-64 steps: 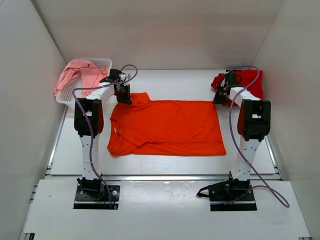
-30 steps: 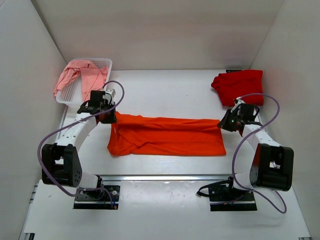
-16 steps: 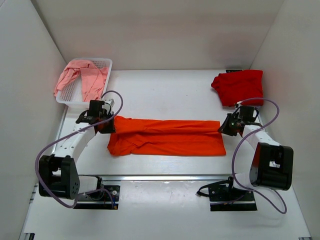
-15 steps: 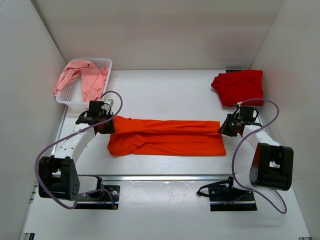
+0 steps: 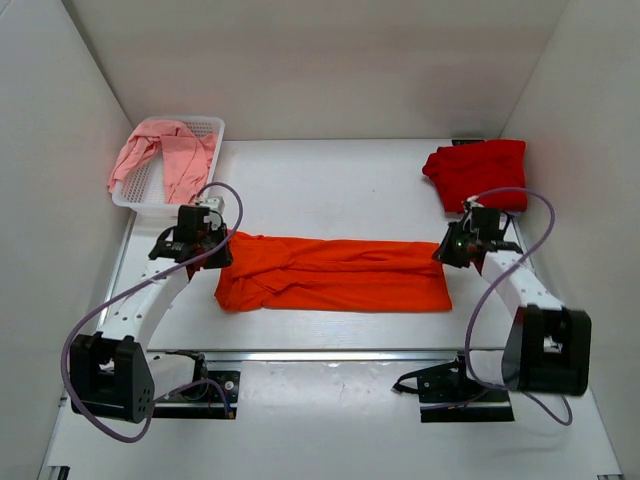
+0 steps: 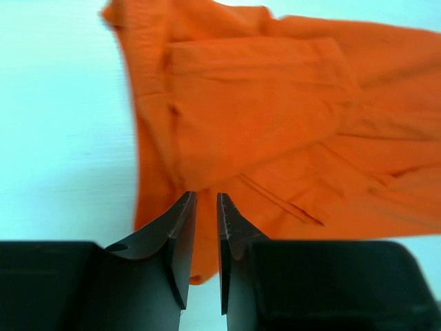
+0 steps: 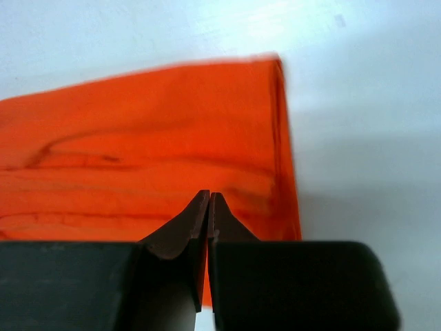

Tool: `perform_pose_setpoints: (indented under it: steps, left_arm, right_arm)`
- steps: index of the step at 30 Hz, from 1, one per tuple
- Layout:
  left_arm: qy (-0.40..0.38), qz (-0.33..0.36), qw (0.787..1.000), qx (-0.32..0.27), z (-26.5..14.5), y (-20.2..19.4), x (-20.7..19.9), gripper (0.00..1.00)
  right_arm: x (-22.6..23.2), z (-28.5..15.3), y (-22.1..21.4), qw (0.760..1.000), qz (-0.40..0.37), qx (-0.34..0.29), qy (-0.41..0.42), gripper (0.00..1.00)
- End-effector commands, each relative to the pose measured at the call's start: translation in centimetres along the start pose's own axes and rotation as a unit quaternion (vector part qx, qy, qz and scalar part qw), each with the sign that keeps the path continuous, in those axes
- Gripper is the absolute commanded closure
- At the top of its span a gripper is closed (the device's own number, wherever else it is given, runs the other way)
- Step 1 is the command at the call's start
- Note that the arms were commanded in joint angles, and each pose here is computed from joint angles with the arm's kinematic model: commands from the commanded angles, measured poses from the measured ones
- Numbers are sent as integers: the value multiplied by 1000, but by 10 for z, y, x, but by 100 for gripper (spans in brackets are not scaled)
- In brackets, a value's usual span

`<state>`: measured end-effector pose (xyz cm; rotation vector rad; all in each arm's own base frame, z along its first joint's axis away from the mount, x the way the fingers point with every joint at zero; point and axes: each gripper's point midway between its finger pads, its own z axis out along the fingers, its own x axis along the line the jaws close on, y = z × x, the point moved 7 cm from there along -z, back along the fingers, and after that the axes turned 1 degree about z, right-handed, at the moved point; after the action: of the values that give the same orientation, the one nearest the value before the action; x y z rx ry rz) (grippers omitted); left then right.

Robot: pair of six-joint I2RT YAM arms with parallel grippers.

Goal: Fold and stack the t-shirts
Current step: Fold the other side of the tshirt into a rectangle, then rotate the tshirt 90 degrees

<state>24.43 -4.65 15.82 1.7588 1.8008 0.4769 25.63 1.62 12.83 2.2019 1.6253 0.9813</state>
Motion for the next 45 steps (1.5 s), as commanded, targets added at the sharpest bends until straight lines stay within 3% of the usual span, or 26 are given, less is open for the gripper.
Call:
perform_pose_setpoints:
  steps: [1, 7, 15, 18, 20, 21, 26, 28, 30, 32, 37, 45]
  left_arm:
    - [-38, -3, 999, -5, 1, -1, -24, 71]
    - [-49, -20, 997, 53, 33, -27, -38, 74]
    - [-16, 11, 993, 117, 74, -43, -53, 78]
    - [-15, 15, 991, 129, 98, -24, -65, 80]
    - [-18, 20, 993, 116, 114, 10, -77, 80]
    - [-12, 26, 989, 143, 131, 5, -76, 80]
    - [-23, 56, 990, 124, 178, 98, -109, 83]
    - [-37, 71, 985, 156, 215, 107, -115, 84]
    - [-52, 86, 987, 127, 218, 154, -132, 84]
    - [-72, 72, 984, 145, 241, 147, -126, 83]
    - [-96, 81, 990, 68, 248, 180, -136, 81]
    - [-139, 65, 988, 28, 268, 184, -156, 81]
  right_arm:
    - [16, 18, 35, 998, -56, -11, 28, 100]
    - [22, 59, 45, 995, -70, 66, 38, 100]
    - [25, 61, -5, 987, -60, 151, -6, 100]
    - [24, 58, -21, 983, -43, 173, -45, 100]
    - [19, 57, -31, 981, -12, 186, -59, 100]
    - [17, 57, -35, 979, -5, 193, -59, 100]
    - [28, 51, -74, 970, 10, 230, -82, 100]
    - [41, 44, -89, 971, 17, 229, -66, 100]
    - [59, 39, -105, 971, 14, 231, -60, 100]
    - [69, 34, -118, 972, 17, 228, -58, 100]
    - [104, 27, -151, 974, 8, 227, -11, 100]
    - [150, 29, -196, 969, -13, 237, 61, 100]
